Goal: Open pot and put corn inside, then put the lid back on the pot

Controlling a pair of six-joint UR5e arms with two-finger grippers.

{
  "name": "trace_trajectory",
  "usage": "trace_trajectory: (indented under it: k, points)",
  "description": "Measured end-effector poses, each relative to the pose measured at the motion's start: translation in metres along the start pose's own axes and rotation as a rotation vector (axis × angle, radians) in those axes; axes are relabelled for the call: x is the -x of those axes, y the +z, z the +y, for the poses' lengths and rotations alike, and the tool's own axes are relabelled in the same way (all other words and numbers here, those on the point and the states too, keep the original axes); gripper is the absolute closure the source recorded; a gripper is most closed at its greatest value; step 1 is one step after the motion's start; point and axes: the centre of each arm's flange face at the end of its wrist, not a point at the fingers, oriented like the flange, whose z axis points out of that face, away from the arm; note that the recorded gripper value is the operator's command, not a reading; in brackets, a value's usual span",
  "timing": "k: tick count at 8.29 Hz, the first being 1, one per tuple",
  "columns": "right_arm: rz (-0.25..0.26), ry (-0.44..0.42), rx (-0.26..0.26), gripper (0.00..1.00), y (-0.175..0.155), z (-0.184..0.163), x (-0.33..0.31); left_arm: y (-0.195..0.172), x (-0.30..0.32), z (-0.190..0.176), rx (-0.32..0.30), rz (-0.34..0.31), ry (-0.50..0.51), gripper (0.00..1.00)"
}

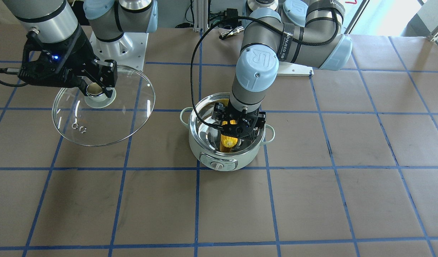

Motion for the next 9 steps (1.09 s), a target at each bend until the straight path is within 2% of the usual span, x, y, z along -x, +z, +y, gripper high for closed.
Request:
trace_trajectory:
  k: [2, 4, 6, 7, 9]
  points:
    - [-0.004, 0.002, 0.000, 0.73, -0.003, 0.003, 0.000, -0.026, 0.007, -0.001, -0.037, -0.019, -0.010, 0.00]
    - [0.002, 0.004, 0.017, 0.74, -0.005, 0.009, -0.002, -0.078, 0.028, -0.012, -0.091, -0.023, -0.047, 0.00]
    - [0.006, 0.002, 0.021, 0.74, -0.006, 0.012, -0.001, -0.138, 0.082, -0.023, -0.145, -0.021, -0.121, 0.00]
    - [0.007, 0.004, 0.021, 0.74, -0.007, 0.013, 0.000, -0.157, 0.106, -0.024, -0.165, -0.037, -0.122, 0.00]
    - [0.002, 0.023, 0.023, 0.74, -0.006, 0.017, 0.011, -0.179, 0.140, -0.012, -0.165, -0.068, -0.131, 0.00]
